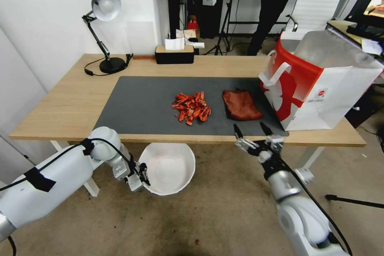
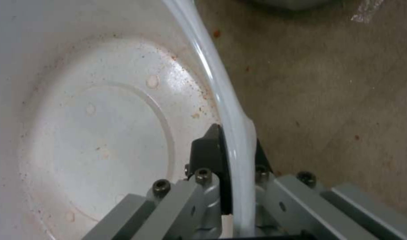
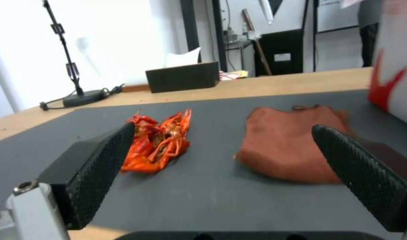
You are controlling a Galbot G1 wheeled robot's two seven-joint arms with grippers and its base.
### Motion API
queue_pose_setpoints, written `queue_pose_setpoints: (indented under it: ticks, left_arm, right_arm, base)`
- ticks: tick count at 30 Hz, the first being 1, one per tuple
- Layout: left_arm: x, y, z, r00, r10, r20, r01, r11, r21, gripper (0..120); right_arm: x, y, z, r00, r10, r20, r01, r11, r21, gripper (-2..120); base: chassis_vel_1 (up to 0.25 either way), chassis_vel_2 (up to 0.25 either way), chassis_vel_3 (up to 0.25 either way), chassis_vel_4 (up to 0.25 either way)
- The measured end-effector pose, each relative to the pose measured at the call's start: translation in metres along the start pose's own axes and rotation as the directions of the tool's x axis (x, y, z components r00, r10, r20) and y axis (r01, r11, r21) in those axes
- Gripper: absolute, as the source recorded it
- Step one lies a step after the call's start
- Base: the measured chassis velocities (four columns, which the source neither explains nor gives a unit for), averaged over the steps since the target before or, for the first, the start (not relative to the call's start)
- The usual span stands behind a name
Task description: Sweep shrimp from table into container with towel, then put container into takeout bag.
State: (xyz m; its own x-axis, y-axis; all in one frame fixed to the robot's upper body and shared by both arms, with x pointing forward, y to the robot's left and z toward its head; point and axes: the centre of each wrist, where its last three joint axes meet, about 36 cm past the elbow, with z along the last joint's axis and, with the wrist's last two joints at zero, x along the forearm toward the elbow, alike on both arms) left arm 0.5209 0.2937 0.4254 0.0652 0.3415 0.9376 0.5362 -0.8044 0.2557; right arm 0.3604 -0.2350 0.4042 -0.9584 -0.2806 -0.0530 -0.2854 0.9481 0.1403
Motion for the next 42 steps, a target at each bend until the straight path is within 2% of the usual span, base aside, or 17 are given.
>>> queue_pose_setpoints:
  ticks: [5,6,9,17,23,32,36,42]
  left_arm:
    - [-0.001,-0.004,0.003,1.0,0.003,0.002,-0.003,1.0,0.017,0]
    - [-0.001,-0.004,0.003,1.0,0.003,0.002,-0.003,1.0,0.017,0]
    - [0.0,-0.005,0.004,1.0,-0.002,0.001,0.002,1.0,0.022,0]
    - [-0.003,-0.008,0.002,1.0,-0.003,0.009,0.003,1.0,0.03,0]
    - [-0.008,-0.015,0.001,1.0,0.005,0.02,-0.006,0.999,0.04,0]
    - [-0.009,-0.015,0.003,1.0,0.01,0.02,-0.01,0.999,0.045,0]
    - [-0.013,-0.016,0.003,1.0,0.014,0.027,-0.015,0.999,0.047,0]
    - [-0.012,-0.018,0.007,0.999,0.015,0.033,-0.017,0.998,0.053,0]
  right_arm:
    - [-0.053,-0.01,-0.006,1.0,0.029,-0.012,-0.028,0.998,0.057,100]
    - [-0.053,-0.01,-0.006,1.0,0.029,-0.012,-0.028,0.998,0.057,100]
    - [-0.091,-0.009,-0.024,0.987,0.153,-0.054,-0.147,0.985,0.095,100]
    - [-0.132,-0.01,-0.038,0.932,0.333,-0.144,-0.314,0.939,0.139,100]
    - [-0.147,-0.012,-0.034,0.901,0.371,-0.224,-0.353,0.928,0.115,100]
    - [-0.155,-0.015,-0.028,0.89,0.374,-0.26,-0.359,0.927,0.106,100]
    - [-0.154,-0.011,-0.023,0.885,0.372,-0.28,-0.355,0.928,0.11,91]
    - [-0.153,-0.009,-0.018,0.881,0.368,-0.298,-0.351,0.93,0.111,86]
  base:
    - [0.0,0.0,0.0,0.0]
    - [0.0,0.0,0.0,0.0]
    - [0.0,0.0,0.0,0.0]
    - [0.0,0.0,0.0,0.0]
    - [0.0,0.0,0.0,0.0]
    - [0.0,0.0,0.0,0.0]
    - [0.0,0.0,0.0,0.0]
    - [0.0,0.0,0.0,0.0]
